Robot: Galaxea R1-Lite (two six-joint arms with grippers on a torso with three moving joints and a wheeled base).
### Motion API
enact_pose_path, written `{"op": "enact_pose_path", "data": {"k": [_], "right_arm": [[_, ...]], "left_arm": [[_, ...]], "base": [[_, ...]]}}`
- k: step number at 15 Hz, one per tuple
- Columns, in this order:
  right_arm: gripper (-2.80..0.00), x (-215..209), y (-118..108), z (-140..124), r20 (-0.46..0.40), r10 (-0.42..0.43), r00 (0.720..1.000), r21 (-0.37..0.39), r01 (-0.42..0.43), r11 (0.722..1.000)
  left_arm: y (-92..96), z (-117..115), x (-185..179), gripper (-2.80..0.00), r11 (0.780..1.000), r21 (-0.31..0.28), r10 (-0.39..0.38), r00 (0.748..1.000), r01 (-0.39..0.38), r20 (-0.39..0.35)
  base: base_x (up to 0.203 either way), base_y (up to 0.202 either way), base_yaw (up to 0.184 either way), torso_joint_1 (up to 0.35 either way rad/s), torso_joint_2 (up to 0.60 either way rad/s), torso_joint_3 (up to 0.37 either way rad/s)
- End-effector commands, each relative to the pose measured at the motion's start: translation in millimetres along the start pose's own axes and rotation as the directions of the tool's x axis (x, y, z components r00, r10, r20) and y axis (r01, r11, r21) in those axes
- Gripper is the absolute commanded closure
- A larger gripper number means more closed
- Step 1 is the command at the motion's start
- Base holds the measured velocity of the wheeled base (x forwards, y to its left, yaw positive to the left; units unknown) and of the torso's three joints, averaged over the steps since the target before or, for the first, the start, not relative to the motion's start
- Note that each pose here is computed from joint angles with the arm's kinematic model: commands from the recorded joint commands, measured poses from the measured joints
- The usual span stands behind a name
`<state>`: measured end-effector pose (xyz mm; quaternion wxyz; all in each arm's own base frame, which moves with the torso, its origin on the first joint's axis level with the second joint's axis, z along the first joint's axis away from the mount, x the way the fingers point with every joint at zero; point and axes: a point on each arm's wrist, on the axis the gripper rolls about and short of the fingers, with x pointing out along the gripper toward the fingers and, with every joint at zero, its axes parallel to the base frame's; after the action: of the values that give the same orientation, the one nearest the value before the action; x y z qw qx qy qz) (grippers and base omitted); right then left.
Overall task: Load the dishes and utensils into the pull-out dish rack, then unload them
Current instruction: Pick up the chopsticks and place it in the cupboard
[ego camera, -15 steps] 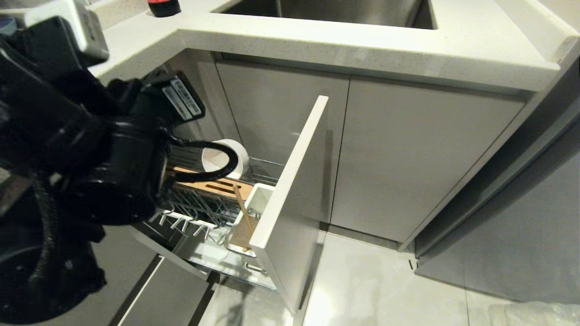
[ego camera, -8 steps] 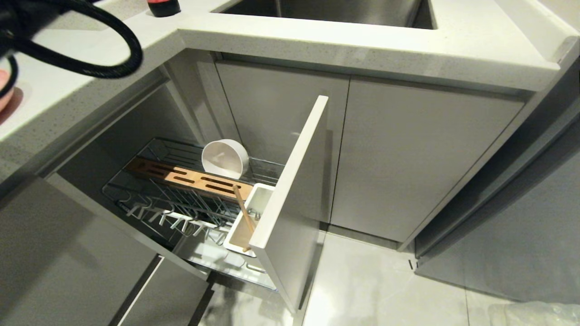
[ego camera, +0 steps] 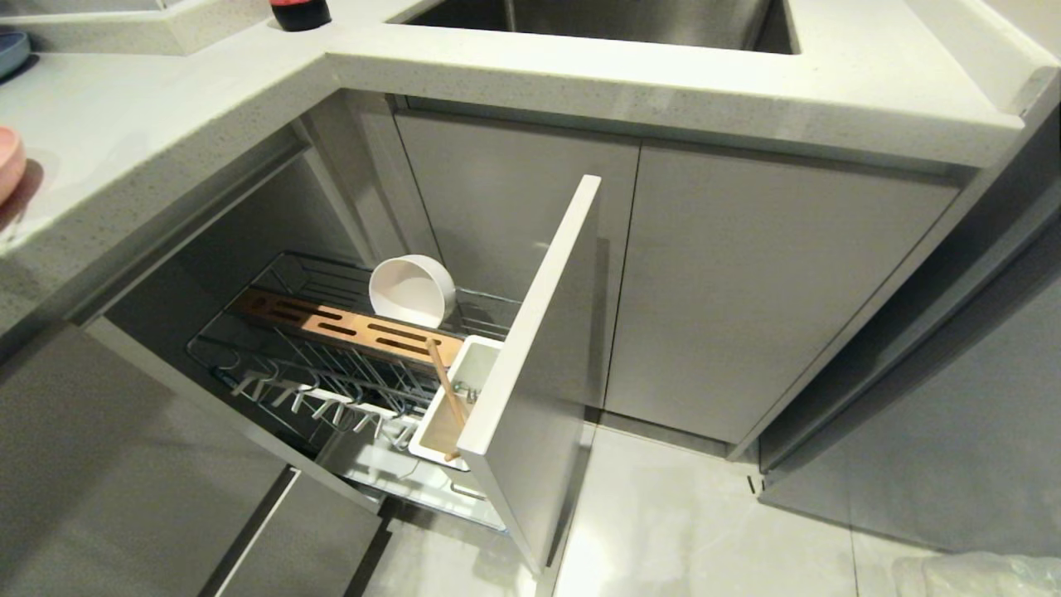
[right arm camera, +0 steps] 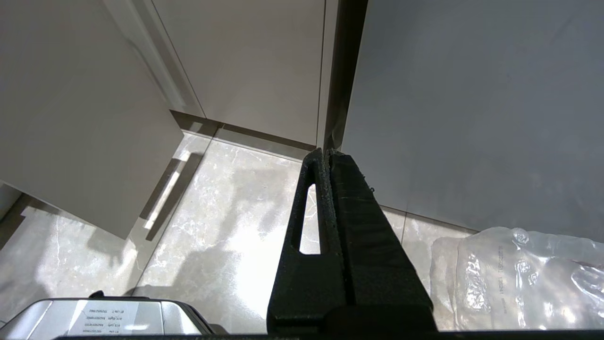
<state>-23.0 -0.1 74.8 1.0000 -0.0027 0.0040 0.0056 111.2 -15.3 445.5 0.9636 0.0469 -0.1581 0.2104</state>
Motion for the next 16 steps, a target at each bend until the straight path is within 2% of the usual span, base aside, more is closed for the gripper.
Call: {"op": "enact_pose_path", "data": {"k": [1, 4, 7, 8, 9, 11, 12, 14, 16], "right_arm": [[0.00, 0, 0, 0, 0.000, 0.001, 1.000, -0.001, -0.001, 1.000], [0.00, 0, 0, 0, 0.000, 0.001, 1.000, -0.001, -0.001, 1.000], [0.00, 0, 0, 0, 0.000, 0.001, 1.000, -0.001, -0.001, 1.000], [0.00, 0, 0, 0, 0.000, 0.001, 1.000, -0.001, -0.001, 1.000], [0.00, 0, 0, 0, 0.000, 0.001, 1.000, -0.001, -0.001, 1.000], [0.00, 0, 0, 0, 0.000, 0.001, 1.000, -0.001, -0.001, 1.000], [0.00, 0, 0, 0, -0.001, 0.001, 1.000, -0.001, -0.001, 1.000], [0.00, 0, 0, 0, 0.000, 0.001, 1.000, -0.001, -0.001, 1.000], [0.00, 0, 0, 0, 0.000, 0.001, 1.000, -0.001, -0.001, 1.000]], "left_arm": [[26.6, 5, -15, 0.00, 0.996, 0.032, 0.083, 0.996, -0.084, 0.027], [42.0, -12, -27, 0.00, 0.978, 0.116, 0.175, 0.984, -0.173, -0.014], [57.4, -21, -29, 0.00, 0.941, 0.206, 0.280, 0.959, -0.268, -0.032], [62.7, -20, -31, 0.00, 0.929, 0.227, 0.308, 0.951, -0.291, -0.041], [67.0, -20, -33, 0.00, 0.929, 0.233, 0.311, 0.948, -0.289, -0.064], [69.8, -19, -36, 0.00, 0.952, 0.188, 0.271, 0.950, -0.240, -0.156], [70.7, -22, -31, 0.00, 0.959, 0.150, 0.267, 0.942, -0.239, -0.202], [73.0, -24, -21, 0.00, 0.962, 0.092, 0.274, 0.922, -0.258, -0.275], [77.1, -29, -5, 0.00, 0.955, 0.076, 0.295, 0.891, -0.287, -0.345]], "base": [[0.000, 0.000, 0.000, 0.000, 0.00, 0.000], [0.000, 0.000, 0.000, 0.000, 0.00, 0.000], [0.000, 0.000, 0.000, 0.000, 0.00, 0.000], [0.000, 0.000, 0.000, 0.000, 0.00, 0.000], [0.000, 0.000, 0.000, 0.000, 0.00, 0.000], [0.000, 0.000, 0.000, 0.000, 0.00, 0.000], [0.000, 0.000, 0.000, 0.000, 0.00, 0.000], [0.000, 0.000, 0.000, 0.000, 0.00, 0.000], [0.000, 0.000, 0.000, 0.000, 0.00, 0.000]]}}
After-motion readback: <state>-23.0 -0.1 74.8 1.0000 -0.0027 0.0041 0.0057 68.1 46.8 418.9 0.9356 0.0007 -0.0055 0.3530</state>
